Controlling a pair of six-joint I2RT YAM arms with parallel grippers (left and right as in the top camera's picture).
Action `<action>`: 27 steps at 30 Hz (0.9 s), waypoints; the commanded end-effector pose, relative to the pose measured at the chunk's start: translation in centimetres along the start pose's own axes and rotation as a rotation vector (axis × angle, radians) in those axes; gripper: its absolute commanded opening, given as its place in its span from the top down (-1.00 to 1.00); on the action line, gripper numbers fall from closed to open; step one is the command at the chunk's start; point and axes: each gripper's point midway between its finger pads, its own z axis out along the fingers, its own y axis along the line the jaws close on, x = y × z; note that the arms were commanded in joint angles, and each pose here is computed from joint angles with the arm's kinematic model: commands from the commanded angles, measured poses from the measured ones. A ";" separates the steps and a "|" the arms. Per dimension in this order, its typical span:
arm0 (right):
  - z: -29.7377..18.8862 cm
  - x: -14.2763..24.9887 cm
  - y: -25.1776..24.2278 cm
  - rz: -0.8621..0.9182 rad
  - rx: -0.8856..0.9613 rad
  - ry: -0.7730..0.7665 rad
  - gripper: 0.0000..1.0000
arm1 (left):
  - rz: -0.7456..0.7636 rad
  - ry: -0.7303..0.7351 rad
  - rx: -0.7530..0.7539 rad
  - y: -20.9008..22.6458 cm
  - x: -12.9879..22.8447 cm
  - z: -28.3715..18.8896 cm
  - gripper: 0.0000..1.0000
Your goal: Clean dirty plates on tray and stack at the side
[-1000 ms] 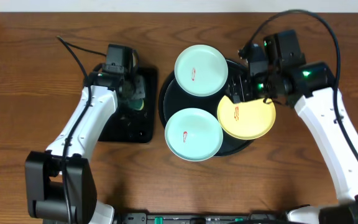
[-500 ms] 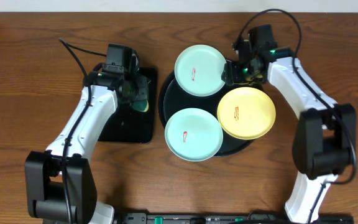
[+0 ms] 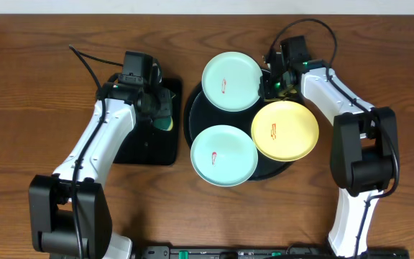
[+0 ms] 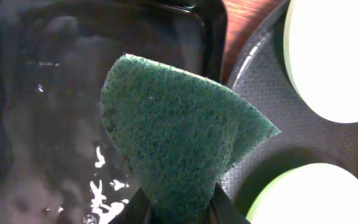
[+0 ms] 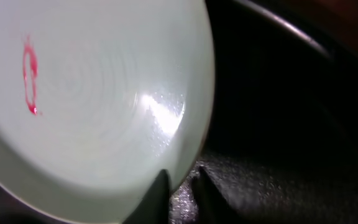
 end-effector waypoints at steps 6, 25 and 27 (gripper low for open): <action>-0.3 2.6 0.2 0.028 0.006 0.110 0.97 | 0.016 -0.026 0.085 -1.6 -0.9 -0.5 0.76; -0.6 -2.1 2.3 -0.113 -0.136 -0.080 -0.03 | 0.024 -0.069 0.097 -1.9 -2.0 -0.6 0.76; -0.5 -2.6 2.6 -0.127 -0.139 -0.102 -0.06 | 0.024 -0.069 0.097 -1.9 -2.0 -0.6 0.76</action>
